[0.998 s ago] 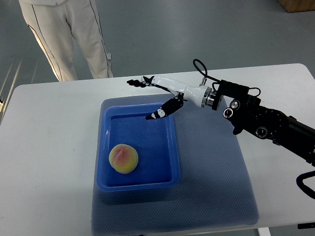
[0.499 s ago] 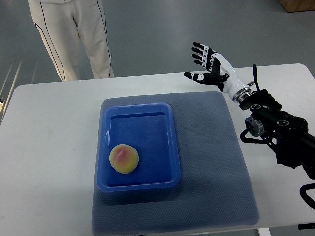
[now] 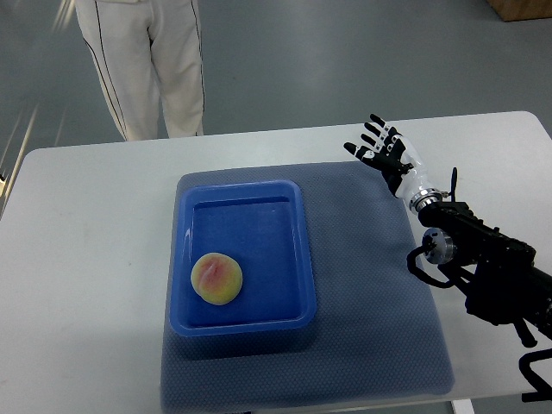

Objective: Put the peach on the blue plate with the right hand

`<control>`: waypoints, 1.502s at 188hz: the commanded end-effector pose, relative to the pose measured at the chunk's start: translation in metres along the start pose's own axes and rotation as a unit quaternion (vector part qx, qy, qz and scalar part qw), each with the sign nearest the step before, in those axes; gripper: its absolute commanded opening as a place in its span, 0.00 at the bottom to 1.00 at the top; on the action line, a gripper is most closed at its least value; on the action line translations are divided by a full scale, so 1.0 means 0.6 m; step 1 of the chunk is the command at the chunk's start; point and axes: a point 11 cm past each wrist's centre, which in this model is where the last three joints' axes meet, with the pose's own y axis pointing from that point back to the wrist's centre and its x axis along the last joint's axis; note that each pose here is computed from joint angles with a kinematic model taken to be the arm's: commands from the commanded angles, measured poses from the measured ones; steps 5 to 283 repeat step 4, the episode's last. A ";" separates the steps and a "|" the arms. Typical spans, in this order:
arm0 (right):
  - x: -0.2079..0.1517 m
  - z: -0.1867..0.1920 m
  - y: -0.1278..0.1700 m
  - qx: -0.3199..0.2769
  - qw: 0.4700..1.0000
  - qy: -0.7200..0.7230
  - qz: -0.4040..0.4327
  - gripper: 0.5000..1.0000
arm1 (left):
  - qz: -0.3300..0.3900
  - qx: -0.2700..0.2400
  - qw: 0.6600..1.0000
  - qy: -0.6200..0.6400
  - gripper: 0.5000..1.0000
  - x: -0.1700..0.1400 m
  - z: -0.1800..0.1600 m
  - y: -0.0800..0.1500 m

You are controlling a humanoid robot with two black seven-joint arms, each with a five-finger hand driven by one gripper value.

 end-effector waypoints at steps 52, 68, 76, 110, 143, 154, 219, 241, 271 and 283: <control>0.000 -0.003 -0.001 0.004 1.000 0.001 0.002 0.86 | 0.000 0.000 1.000 0.000 1.00 0.000 0.000 0.000; 0.000 -0.003 -0.001 0.004 1.000 0.001 0.002 0.86 | 0.000 0.000 1.000 0.000 1.00 0.000 0.000 0.000; 0.000 -0.003 -0.001 0.004 1.000 0.001 0.002 0.86 | 0.000 0.000 1.000 0.000 1.00 0.000 0.000 0.000; 0.000 -0.003 -0.001 0.004 1.000 0.001 0.002 0.86 | 0.000 0.000 1.000 0.000 1.00 0.000 0.000 0.000; 0.000 -0.003 -0.001 0.004 1.000 0.001 0.002 0.86 | 0.000 0.000 1.000 0.000 1.00 0.000 0.000 0.000; 0.000 -0.003 -0.001 0.004 1.000 0.001 0.002 0.86 | 0.000 0.000 1.000 0.000 1.00 0.000 0.000 0.000; 0.000 -0.003 -0.001 0.004 1.000 0.001 0.002 0.86 | 0.000 0.000 1.000 0.000 1.00 0.000 0.000 0.000; 0.000 -0.003 -0.001 0.004 1.000 0.001 0.002 0.86 | 0.000 0.000 1.000 0.000 1.00 0.000 0.000 0.000; 0.000 -0.003 -0.001 0.004 1.000 0.001 0.002 0.86 | 0.000 0.000 1.000 0.000 1.00 0.000 0.000 0.000; 0.000 -0.003 -0.001 0.004 1.000 0.001 0.002 0.86 | 0.000 0.000 1.000 0.000 1.00 0.000 0.000 0.000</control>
